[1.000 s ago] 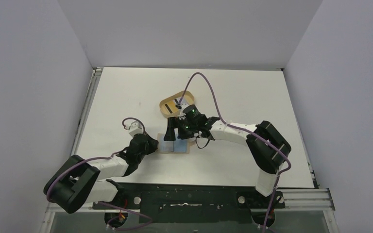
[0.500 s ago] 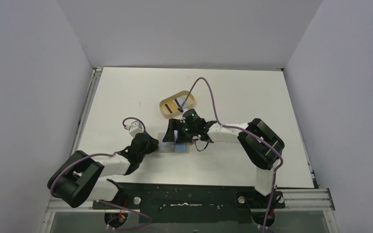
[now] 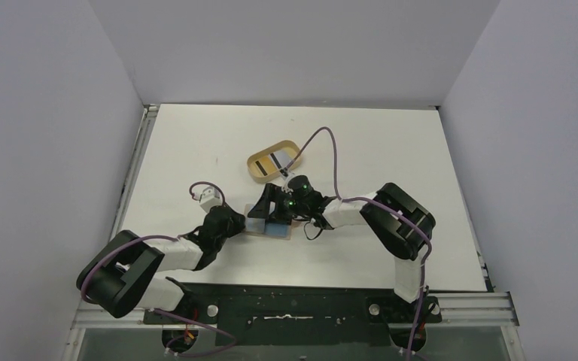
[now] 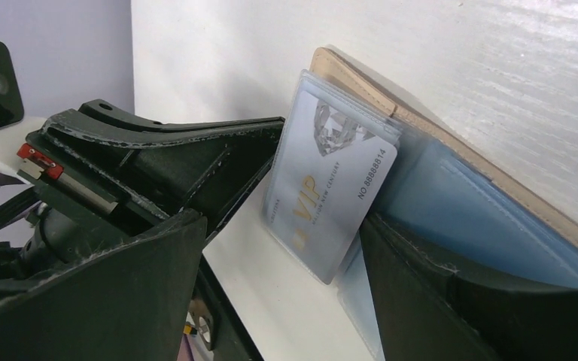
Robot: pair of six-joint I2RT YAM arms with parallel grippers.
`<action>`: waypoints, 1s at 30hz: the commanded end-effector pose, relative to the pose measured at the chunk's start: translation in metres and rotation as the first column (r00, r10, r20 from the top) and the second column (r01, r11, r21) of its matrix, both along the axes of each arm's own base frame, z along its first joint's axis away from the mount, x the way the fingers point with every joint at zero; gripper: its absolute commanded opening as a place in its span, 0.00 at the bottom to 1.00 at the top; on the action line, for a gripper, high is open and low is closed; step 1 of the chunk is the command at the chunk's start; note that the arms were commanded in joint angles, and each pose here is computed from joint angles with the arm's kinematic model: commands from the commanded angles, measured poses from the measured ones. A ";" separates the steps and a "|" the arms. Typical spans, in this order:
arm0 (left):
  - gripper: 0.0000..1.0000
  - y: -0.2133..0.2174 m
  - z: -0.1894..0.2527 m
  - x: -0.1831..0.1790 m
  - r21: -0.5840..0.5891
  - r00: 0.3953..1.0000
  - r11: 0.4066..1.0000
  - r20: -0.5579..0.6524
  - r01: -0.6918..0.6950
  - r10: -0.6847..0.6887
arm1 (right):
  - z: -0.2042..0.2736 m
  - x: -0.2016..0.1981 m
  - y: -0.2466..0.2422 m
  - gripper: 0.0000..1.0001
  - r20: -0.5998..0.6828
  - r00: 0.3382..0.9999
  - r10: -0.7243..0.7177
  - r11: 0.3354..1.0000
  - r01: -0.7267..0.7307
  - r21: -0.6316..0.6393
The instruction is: Take the credit cards out of the card holder
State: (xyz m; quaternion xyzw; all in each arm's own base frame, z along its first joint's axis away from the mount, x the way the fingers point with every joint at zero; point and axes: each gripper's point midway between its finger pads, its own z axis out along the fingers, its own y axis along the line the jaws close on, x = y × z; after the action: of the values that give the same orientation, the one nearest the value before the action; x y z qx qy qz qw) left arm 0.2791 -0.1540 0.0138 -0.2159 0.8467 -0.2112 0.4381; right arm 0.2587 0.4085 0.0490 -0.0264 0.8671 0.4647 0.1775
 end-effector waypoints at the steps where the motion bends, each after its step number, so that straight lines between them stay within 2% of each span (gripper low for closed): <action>1: 0.00 0.005 -0.016 -0.012 0.041 0.998 0.999 -0.063 0.014 -0.012 | 0.038 0.001 0.020 0.75 0.059 0.998 0.007 0.985 -0.017 0.173; 3: 0.00 0.005 -0.016 -0.011 0.041 0.998 0.999 -0.062 0.014 -0.011 | 0.043 0.001 0.020 0.72 0.074 0.997 0.000 0.981 -0.014 0.192; 7: 0.00 0.004 -0.016 -0.012 0.040 0.998 0.999 -0.064 0.016 -0.014 | 0.055 0.001 0.019 0.51 0.097 0.995 -0.021 0.967 -0.005 0.253; 10: 0.00 0.004 -0.016 -0.011 0.039 0.998 0.999 -0.062 0.016 -0.014 | 0.062 0.002 0.020 0.45 0.108 0.994 -0.032 0.954 -0.002 0.301; 13: 0.00 0.004 -0.016 -0.011 0.040 0.998 0.999 -0.062 0.017 -0.015 | 0.063 0.003 0.022 0.46 0.104 0.994 -0.039 0.945 0.003 0.327; 17: 0.00 0.004 -0.015 -0.011 0.038 0.998 0.999 -0.060 0.018 -0.016 | 0.054 0.003 0.028 0.54 0.089 0.996 -0.031 0.955 0.003 0.297; 24: 0.00 0.006 -0.014 -0.012 0.041 0.998 0.999 -0.058 0.014 -0.011 | 0.009 0.002 0.028 0.60 0.029 0.999 -0.015 0.999 0.014 0.032; 30: 0.00 0.006 -0.014 -0.013 0.040 0.998 0.999 -0.059 0.012 -0.010 | 0.004 0.000 0.034 0.61 -0.017 1.000 -0.015 0.998 0.016 0.063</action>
State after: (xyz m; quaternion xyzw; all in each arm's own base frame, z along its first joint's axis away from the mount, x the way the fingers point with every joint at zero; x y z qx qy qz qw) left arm 0.2802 -0.1499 0.0142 -0.2204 0.8448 -0.2024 0.4436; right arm 0.2604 0.4303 0.0509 -0.0017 0.8589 0.4808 0.1764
